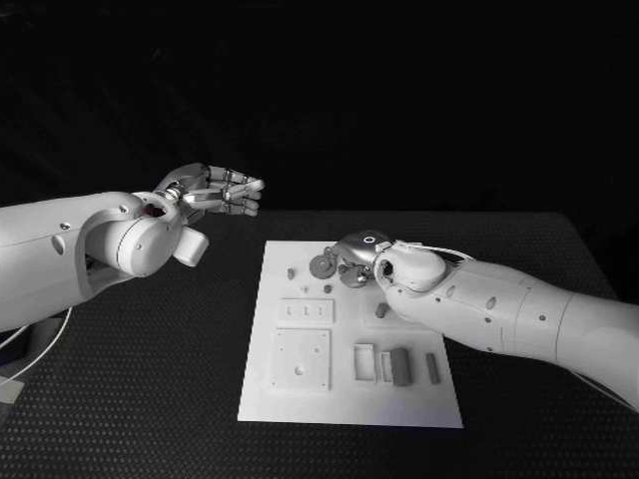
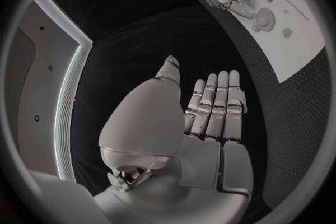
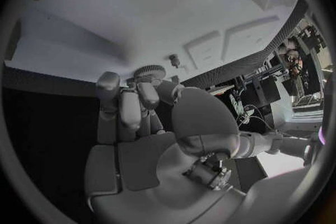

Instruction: Assemble the parts on the task board

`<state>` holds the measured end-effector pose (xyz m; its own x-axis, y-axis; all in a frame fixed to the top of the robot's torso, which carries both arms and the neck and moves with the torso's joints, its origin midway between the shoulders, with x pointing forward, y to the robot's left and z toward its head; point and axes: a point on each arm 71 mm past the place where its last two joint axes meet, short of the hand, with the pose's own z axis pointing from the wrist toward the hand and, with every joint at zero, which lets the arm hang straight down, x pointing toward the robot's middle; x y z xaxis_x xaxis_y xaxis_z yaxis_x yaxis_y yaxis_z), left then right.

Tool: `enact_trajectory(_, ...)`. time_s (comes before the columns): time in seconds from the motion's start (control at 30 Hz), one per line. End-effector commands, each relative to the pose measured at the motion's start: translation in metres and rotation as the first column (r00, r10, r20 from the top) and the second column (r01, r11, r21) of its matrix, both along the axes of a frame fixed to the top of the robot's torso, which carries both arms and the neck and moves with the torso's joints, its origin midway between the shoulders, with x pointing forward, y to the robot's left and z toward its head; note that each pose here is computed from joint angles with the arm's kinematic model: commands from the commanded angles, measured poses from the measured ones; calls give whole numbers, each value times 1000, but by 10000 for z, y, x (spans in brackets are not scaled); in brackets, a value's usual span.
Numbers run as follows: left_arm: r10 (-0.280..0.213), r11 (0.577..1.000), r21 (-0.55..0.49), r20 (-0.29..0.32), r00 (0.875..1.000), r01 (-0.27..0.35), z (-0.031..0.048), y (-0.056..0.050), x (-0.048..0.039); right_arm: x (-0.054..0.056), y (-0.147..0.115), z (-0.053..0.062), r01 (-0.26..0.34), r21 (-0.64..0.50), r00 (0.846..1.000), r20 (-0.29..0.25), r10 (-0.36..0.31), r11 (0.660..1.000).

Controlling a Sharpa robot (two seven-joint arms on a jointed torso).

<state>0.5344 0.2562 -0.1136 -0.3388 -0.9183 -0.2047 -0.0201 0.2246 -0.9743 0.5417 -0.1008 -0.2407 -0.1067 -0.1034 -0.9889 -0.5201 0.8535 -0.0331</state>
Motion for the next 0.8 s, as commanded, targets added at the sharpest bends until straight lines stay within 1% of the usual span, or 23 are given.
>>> enact_trajectory(0.03, -1, 1000, -1, 9, 1000, 1, 15, -2, -4, -20, -22, 19, 2, -6, 1000, 22, -2, 1000)
enact_trajectory(0.1, 0, 1000, -1, 9, 1000, 0, 15, 1, -8, -13, -51, 61, 7, 0, 999, 36, -6, 1000)
enact_trajectory(0.2, 0, 1000, -2, 10, 1000, 0, 15, 7, -12, -9, -104, 164, 9, 23, 998, 65, -10, 1000)
enact_trajectory(0.3, 4, 1000, -1, 12, 1000, -4, 17, 20, -5, -26, -155, 308, 3, 61, 995, 97, -9, 998)
enact_trajectory(0.5, 15, 1000, 3, 18, 1000, -15, 16, 56, 35, -85, -328, 639, -4, 184, 989, 144, -22, 983)
enact_trajectory(0.53, 16, 1000, 3, 18, 1000, -16, 14, 57, 38, -90, -353, 667, -4, 192, 989, 147, -25, 981)
enact_trajectory(0.6, 17, 1000, 4, 18, 1000, -17, 11, 63, 51, -107, -458, 749, 5, 221, 989, 141, -37, 975)
enact_trajectory(0.67, 18, 1000, 5, 18, 1000, -18, -1, 68, 64, -115, -559, 790, 8, 232, 990, 134, -40, 973)
enact_trajectory(0.7, 19, 1000, 6, 15, 1000, -19, -20, 77, 68, -118, -617, 801, 10, 236, 991, 126, -41, 972)
enact_trajectory(0.73, 21, 1000, 6, 12, 1000, -21, -44, 84, 69, -121, -671, 805, 12, 244, 993, 110, -40, 970)
enact_trajectory(0.77, 25, 1000, 6, 16, 1000, -25, -62, 95, 75, -125, -759, 811, 17, 279, 996, 75, -39, 960)
enact_trajectory(0.8, 26, 1000, 7, 20, 999, -26, -66, 98, 77, -133, -802, 815, 19, 305, 998, 57, -38, 952)
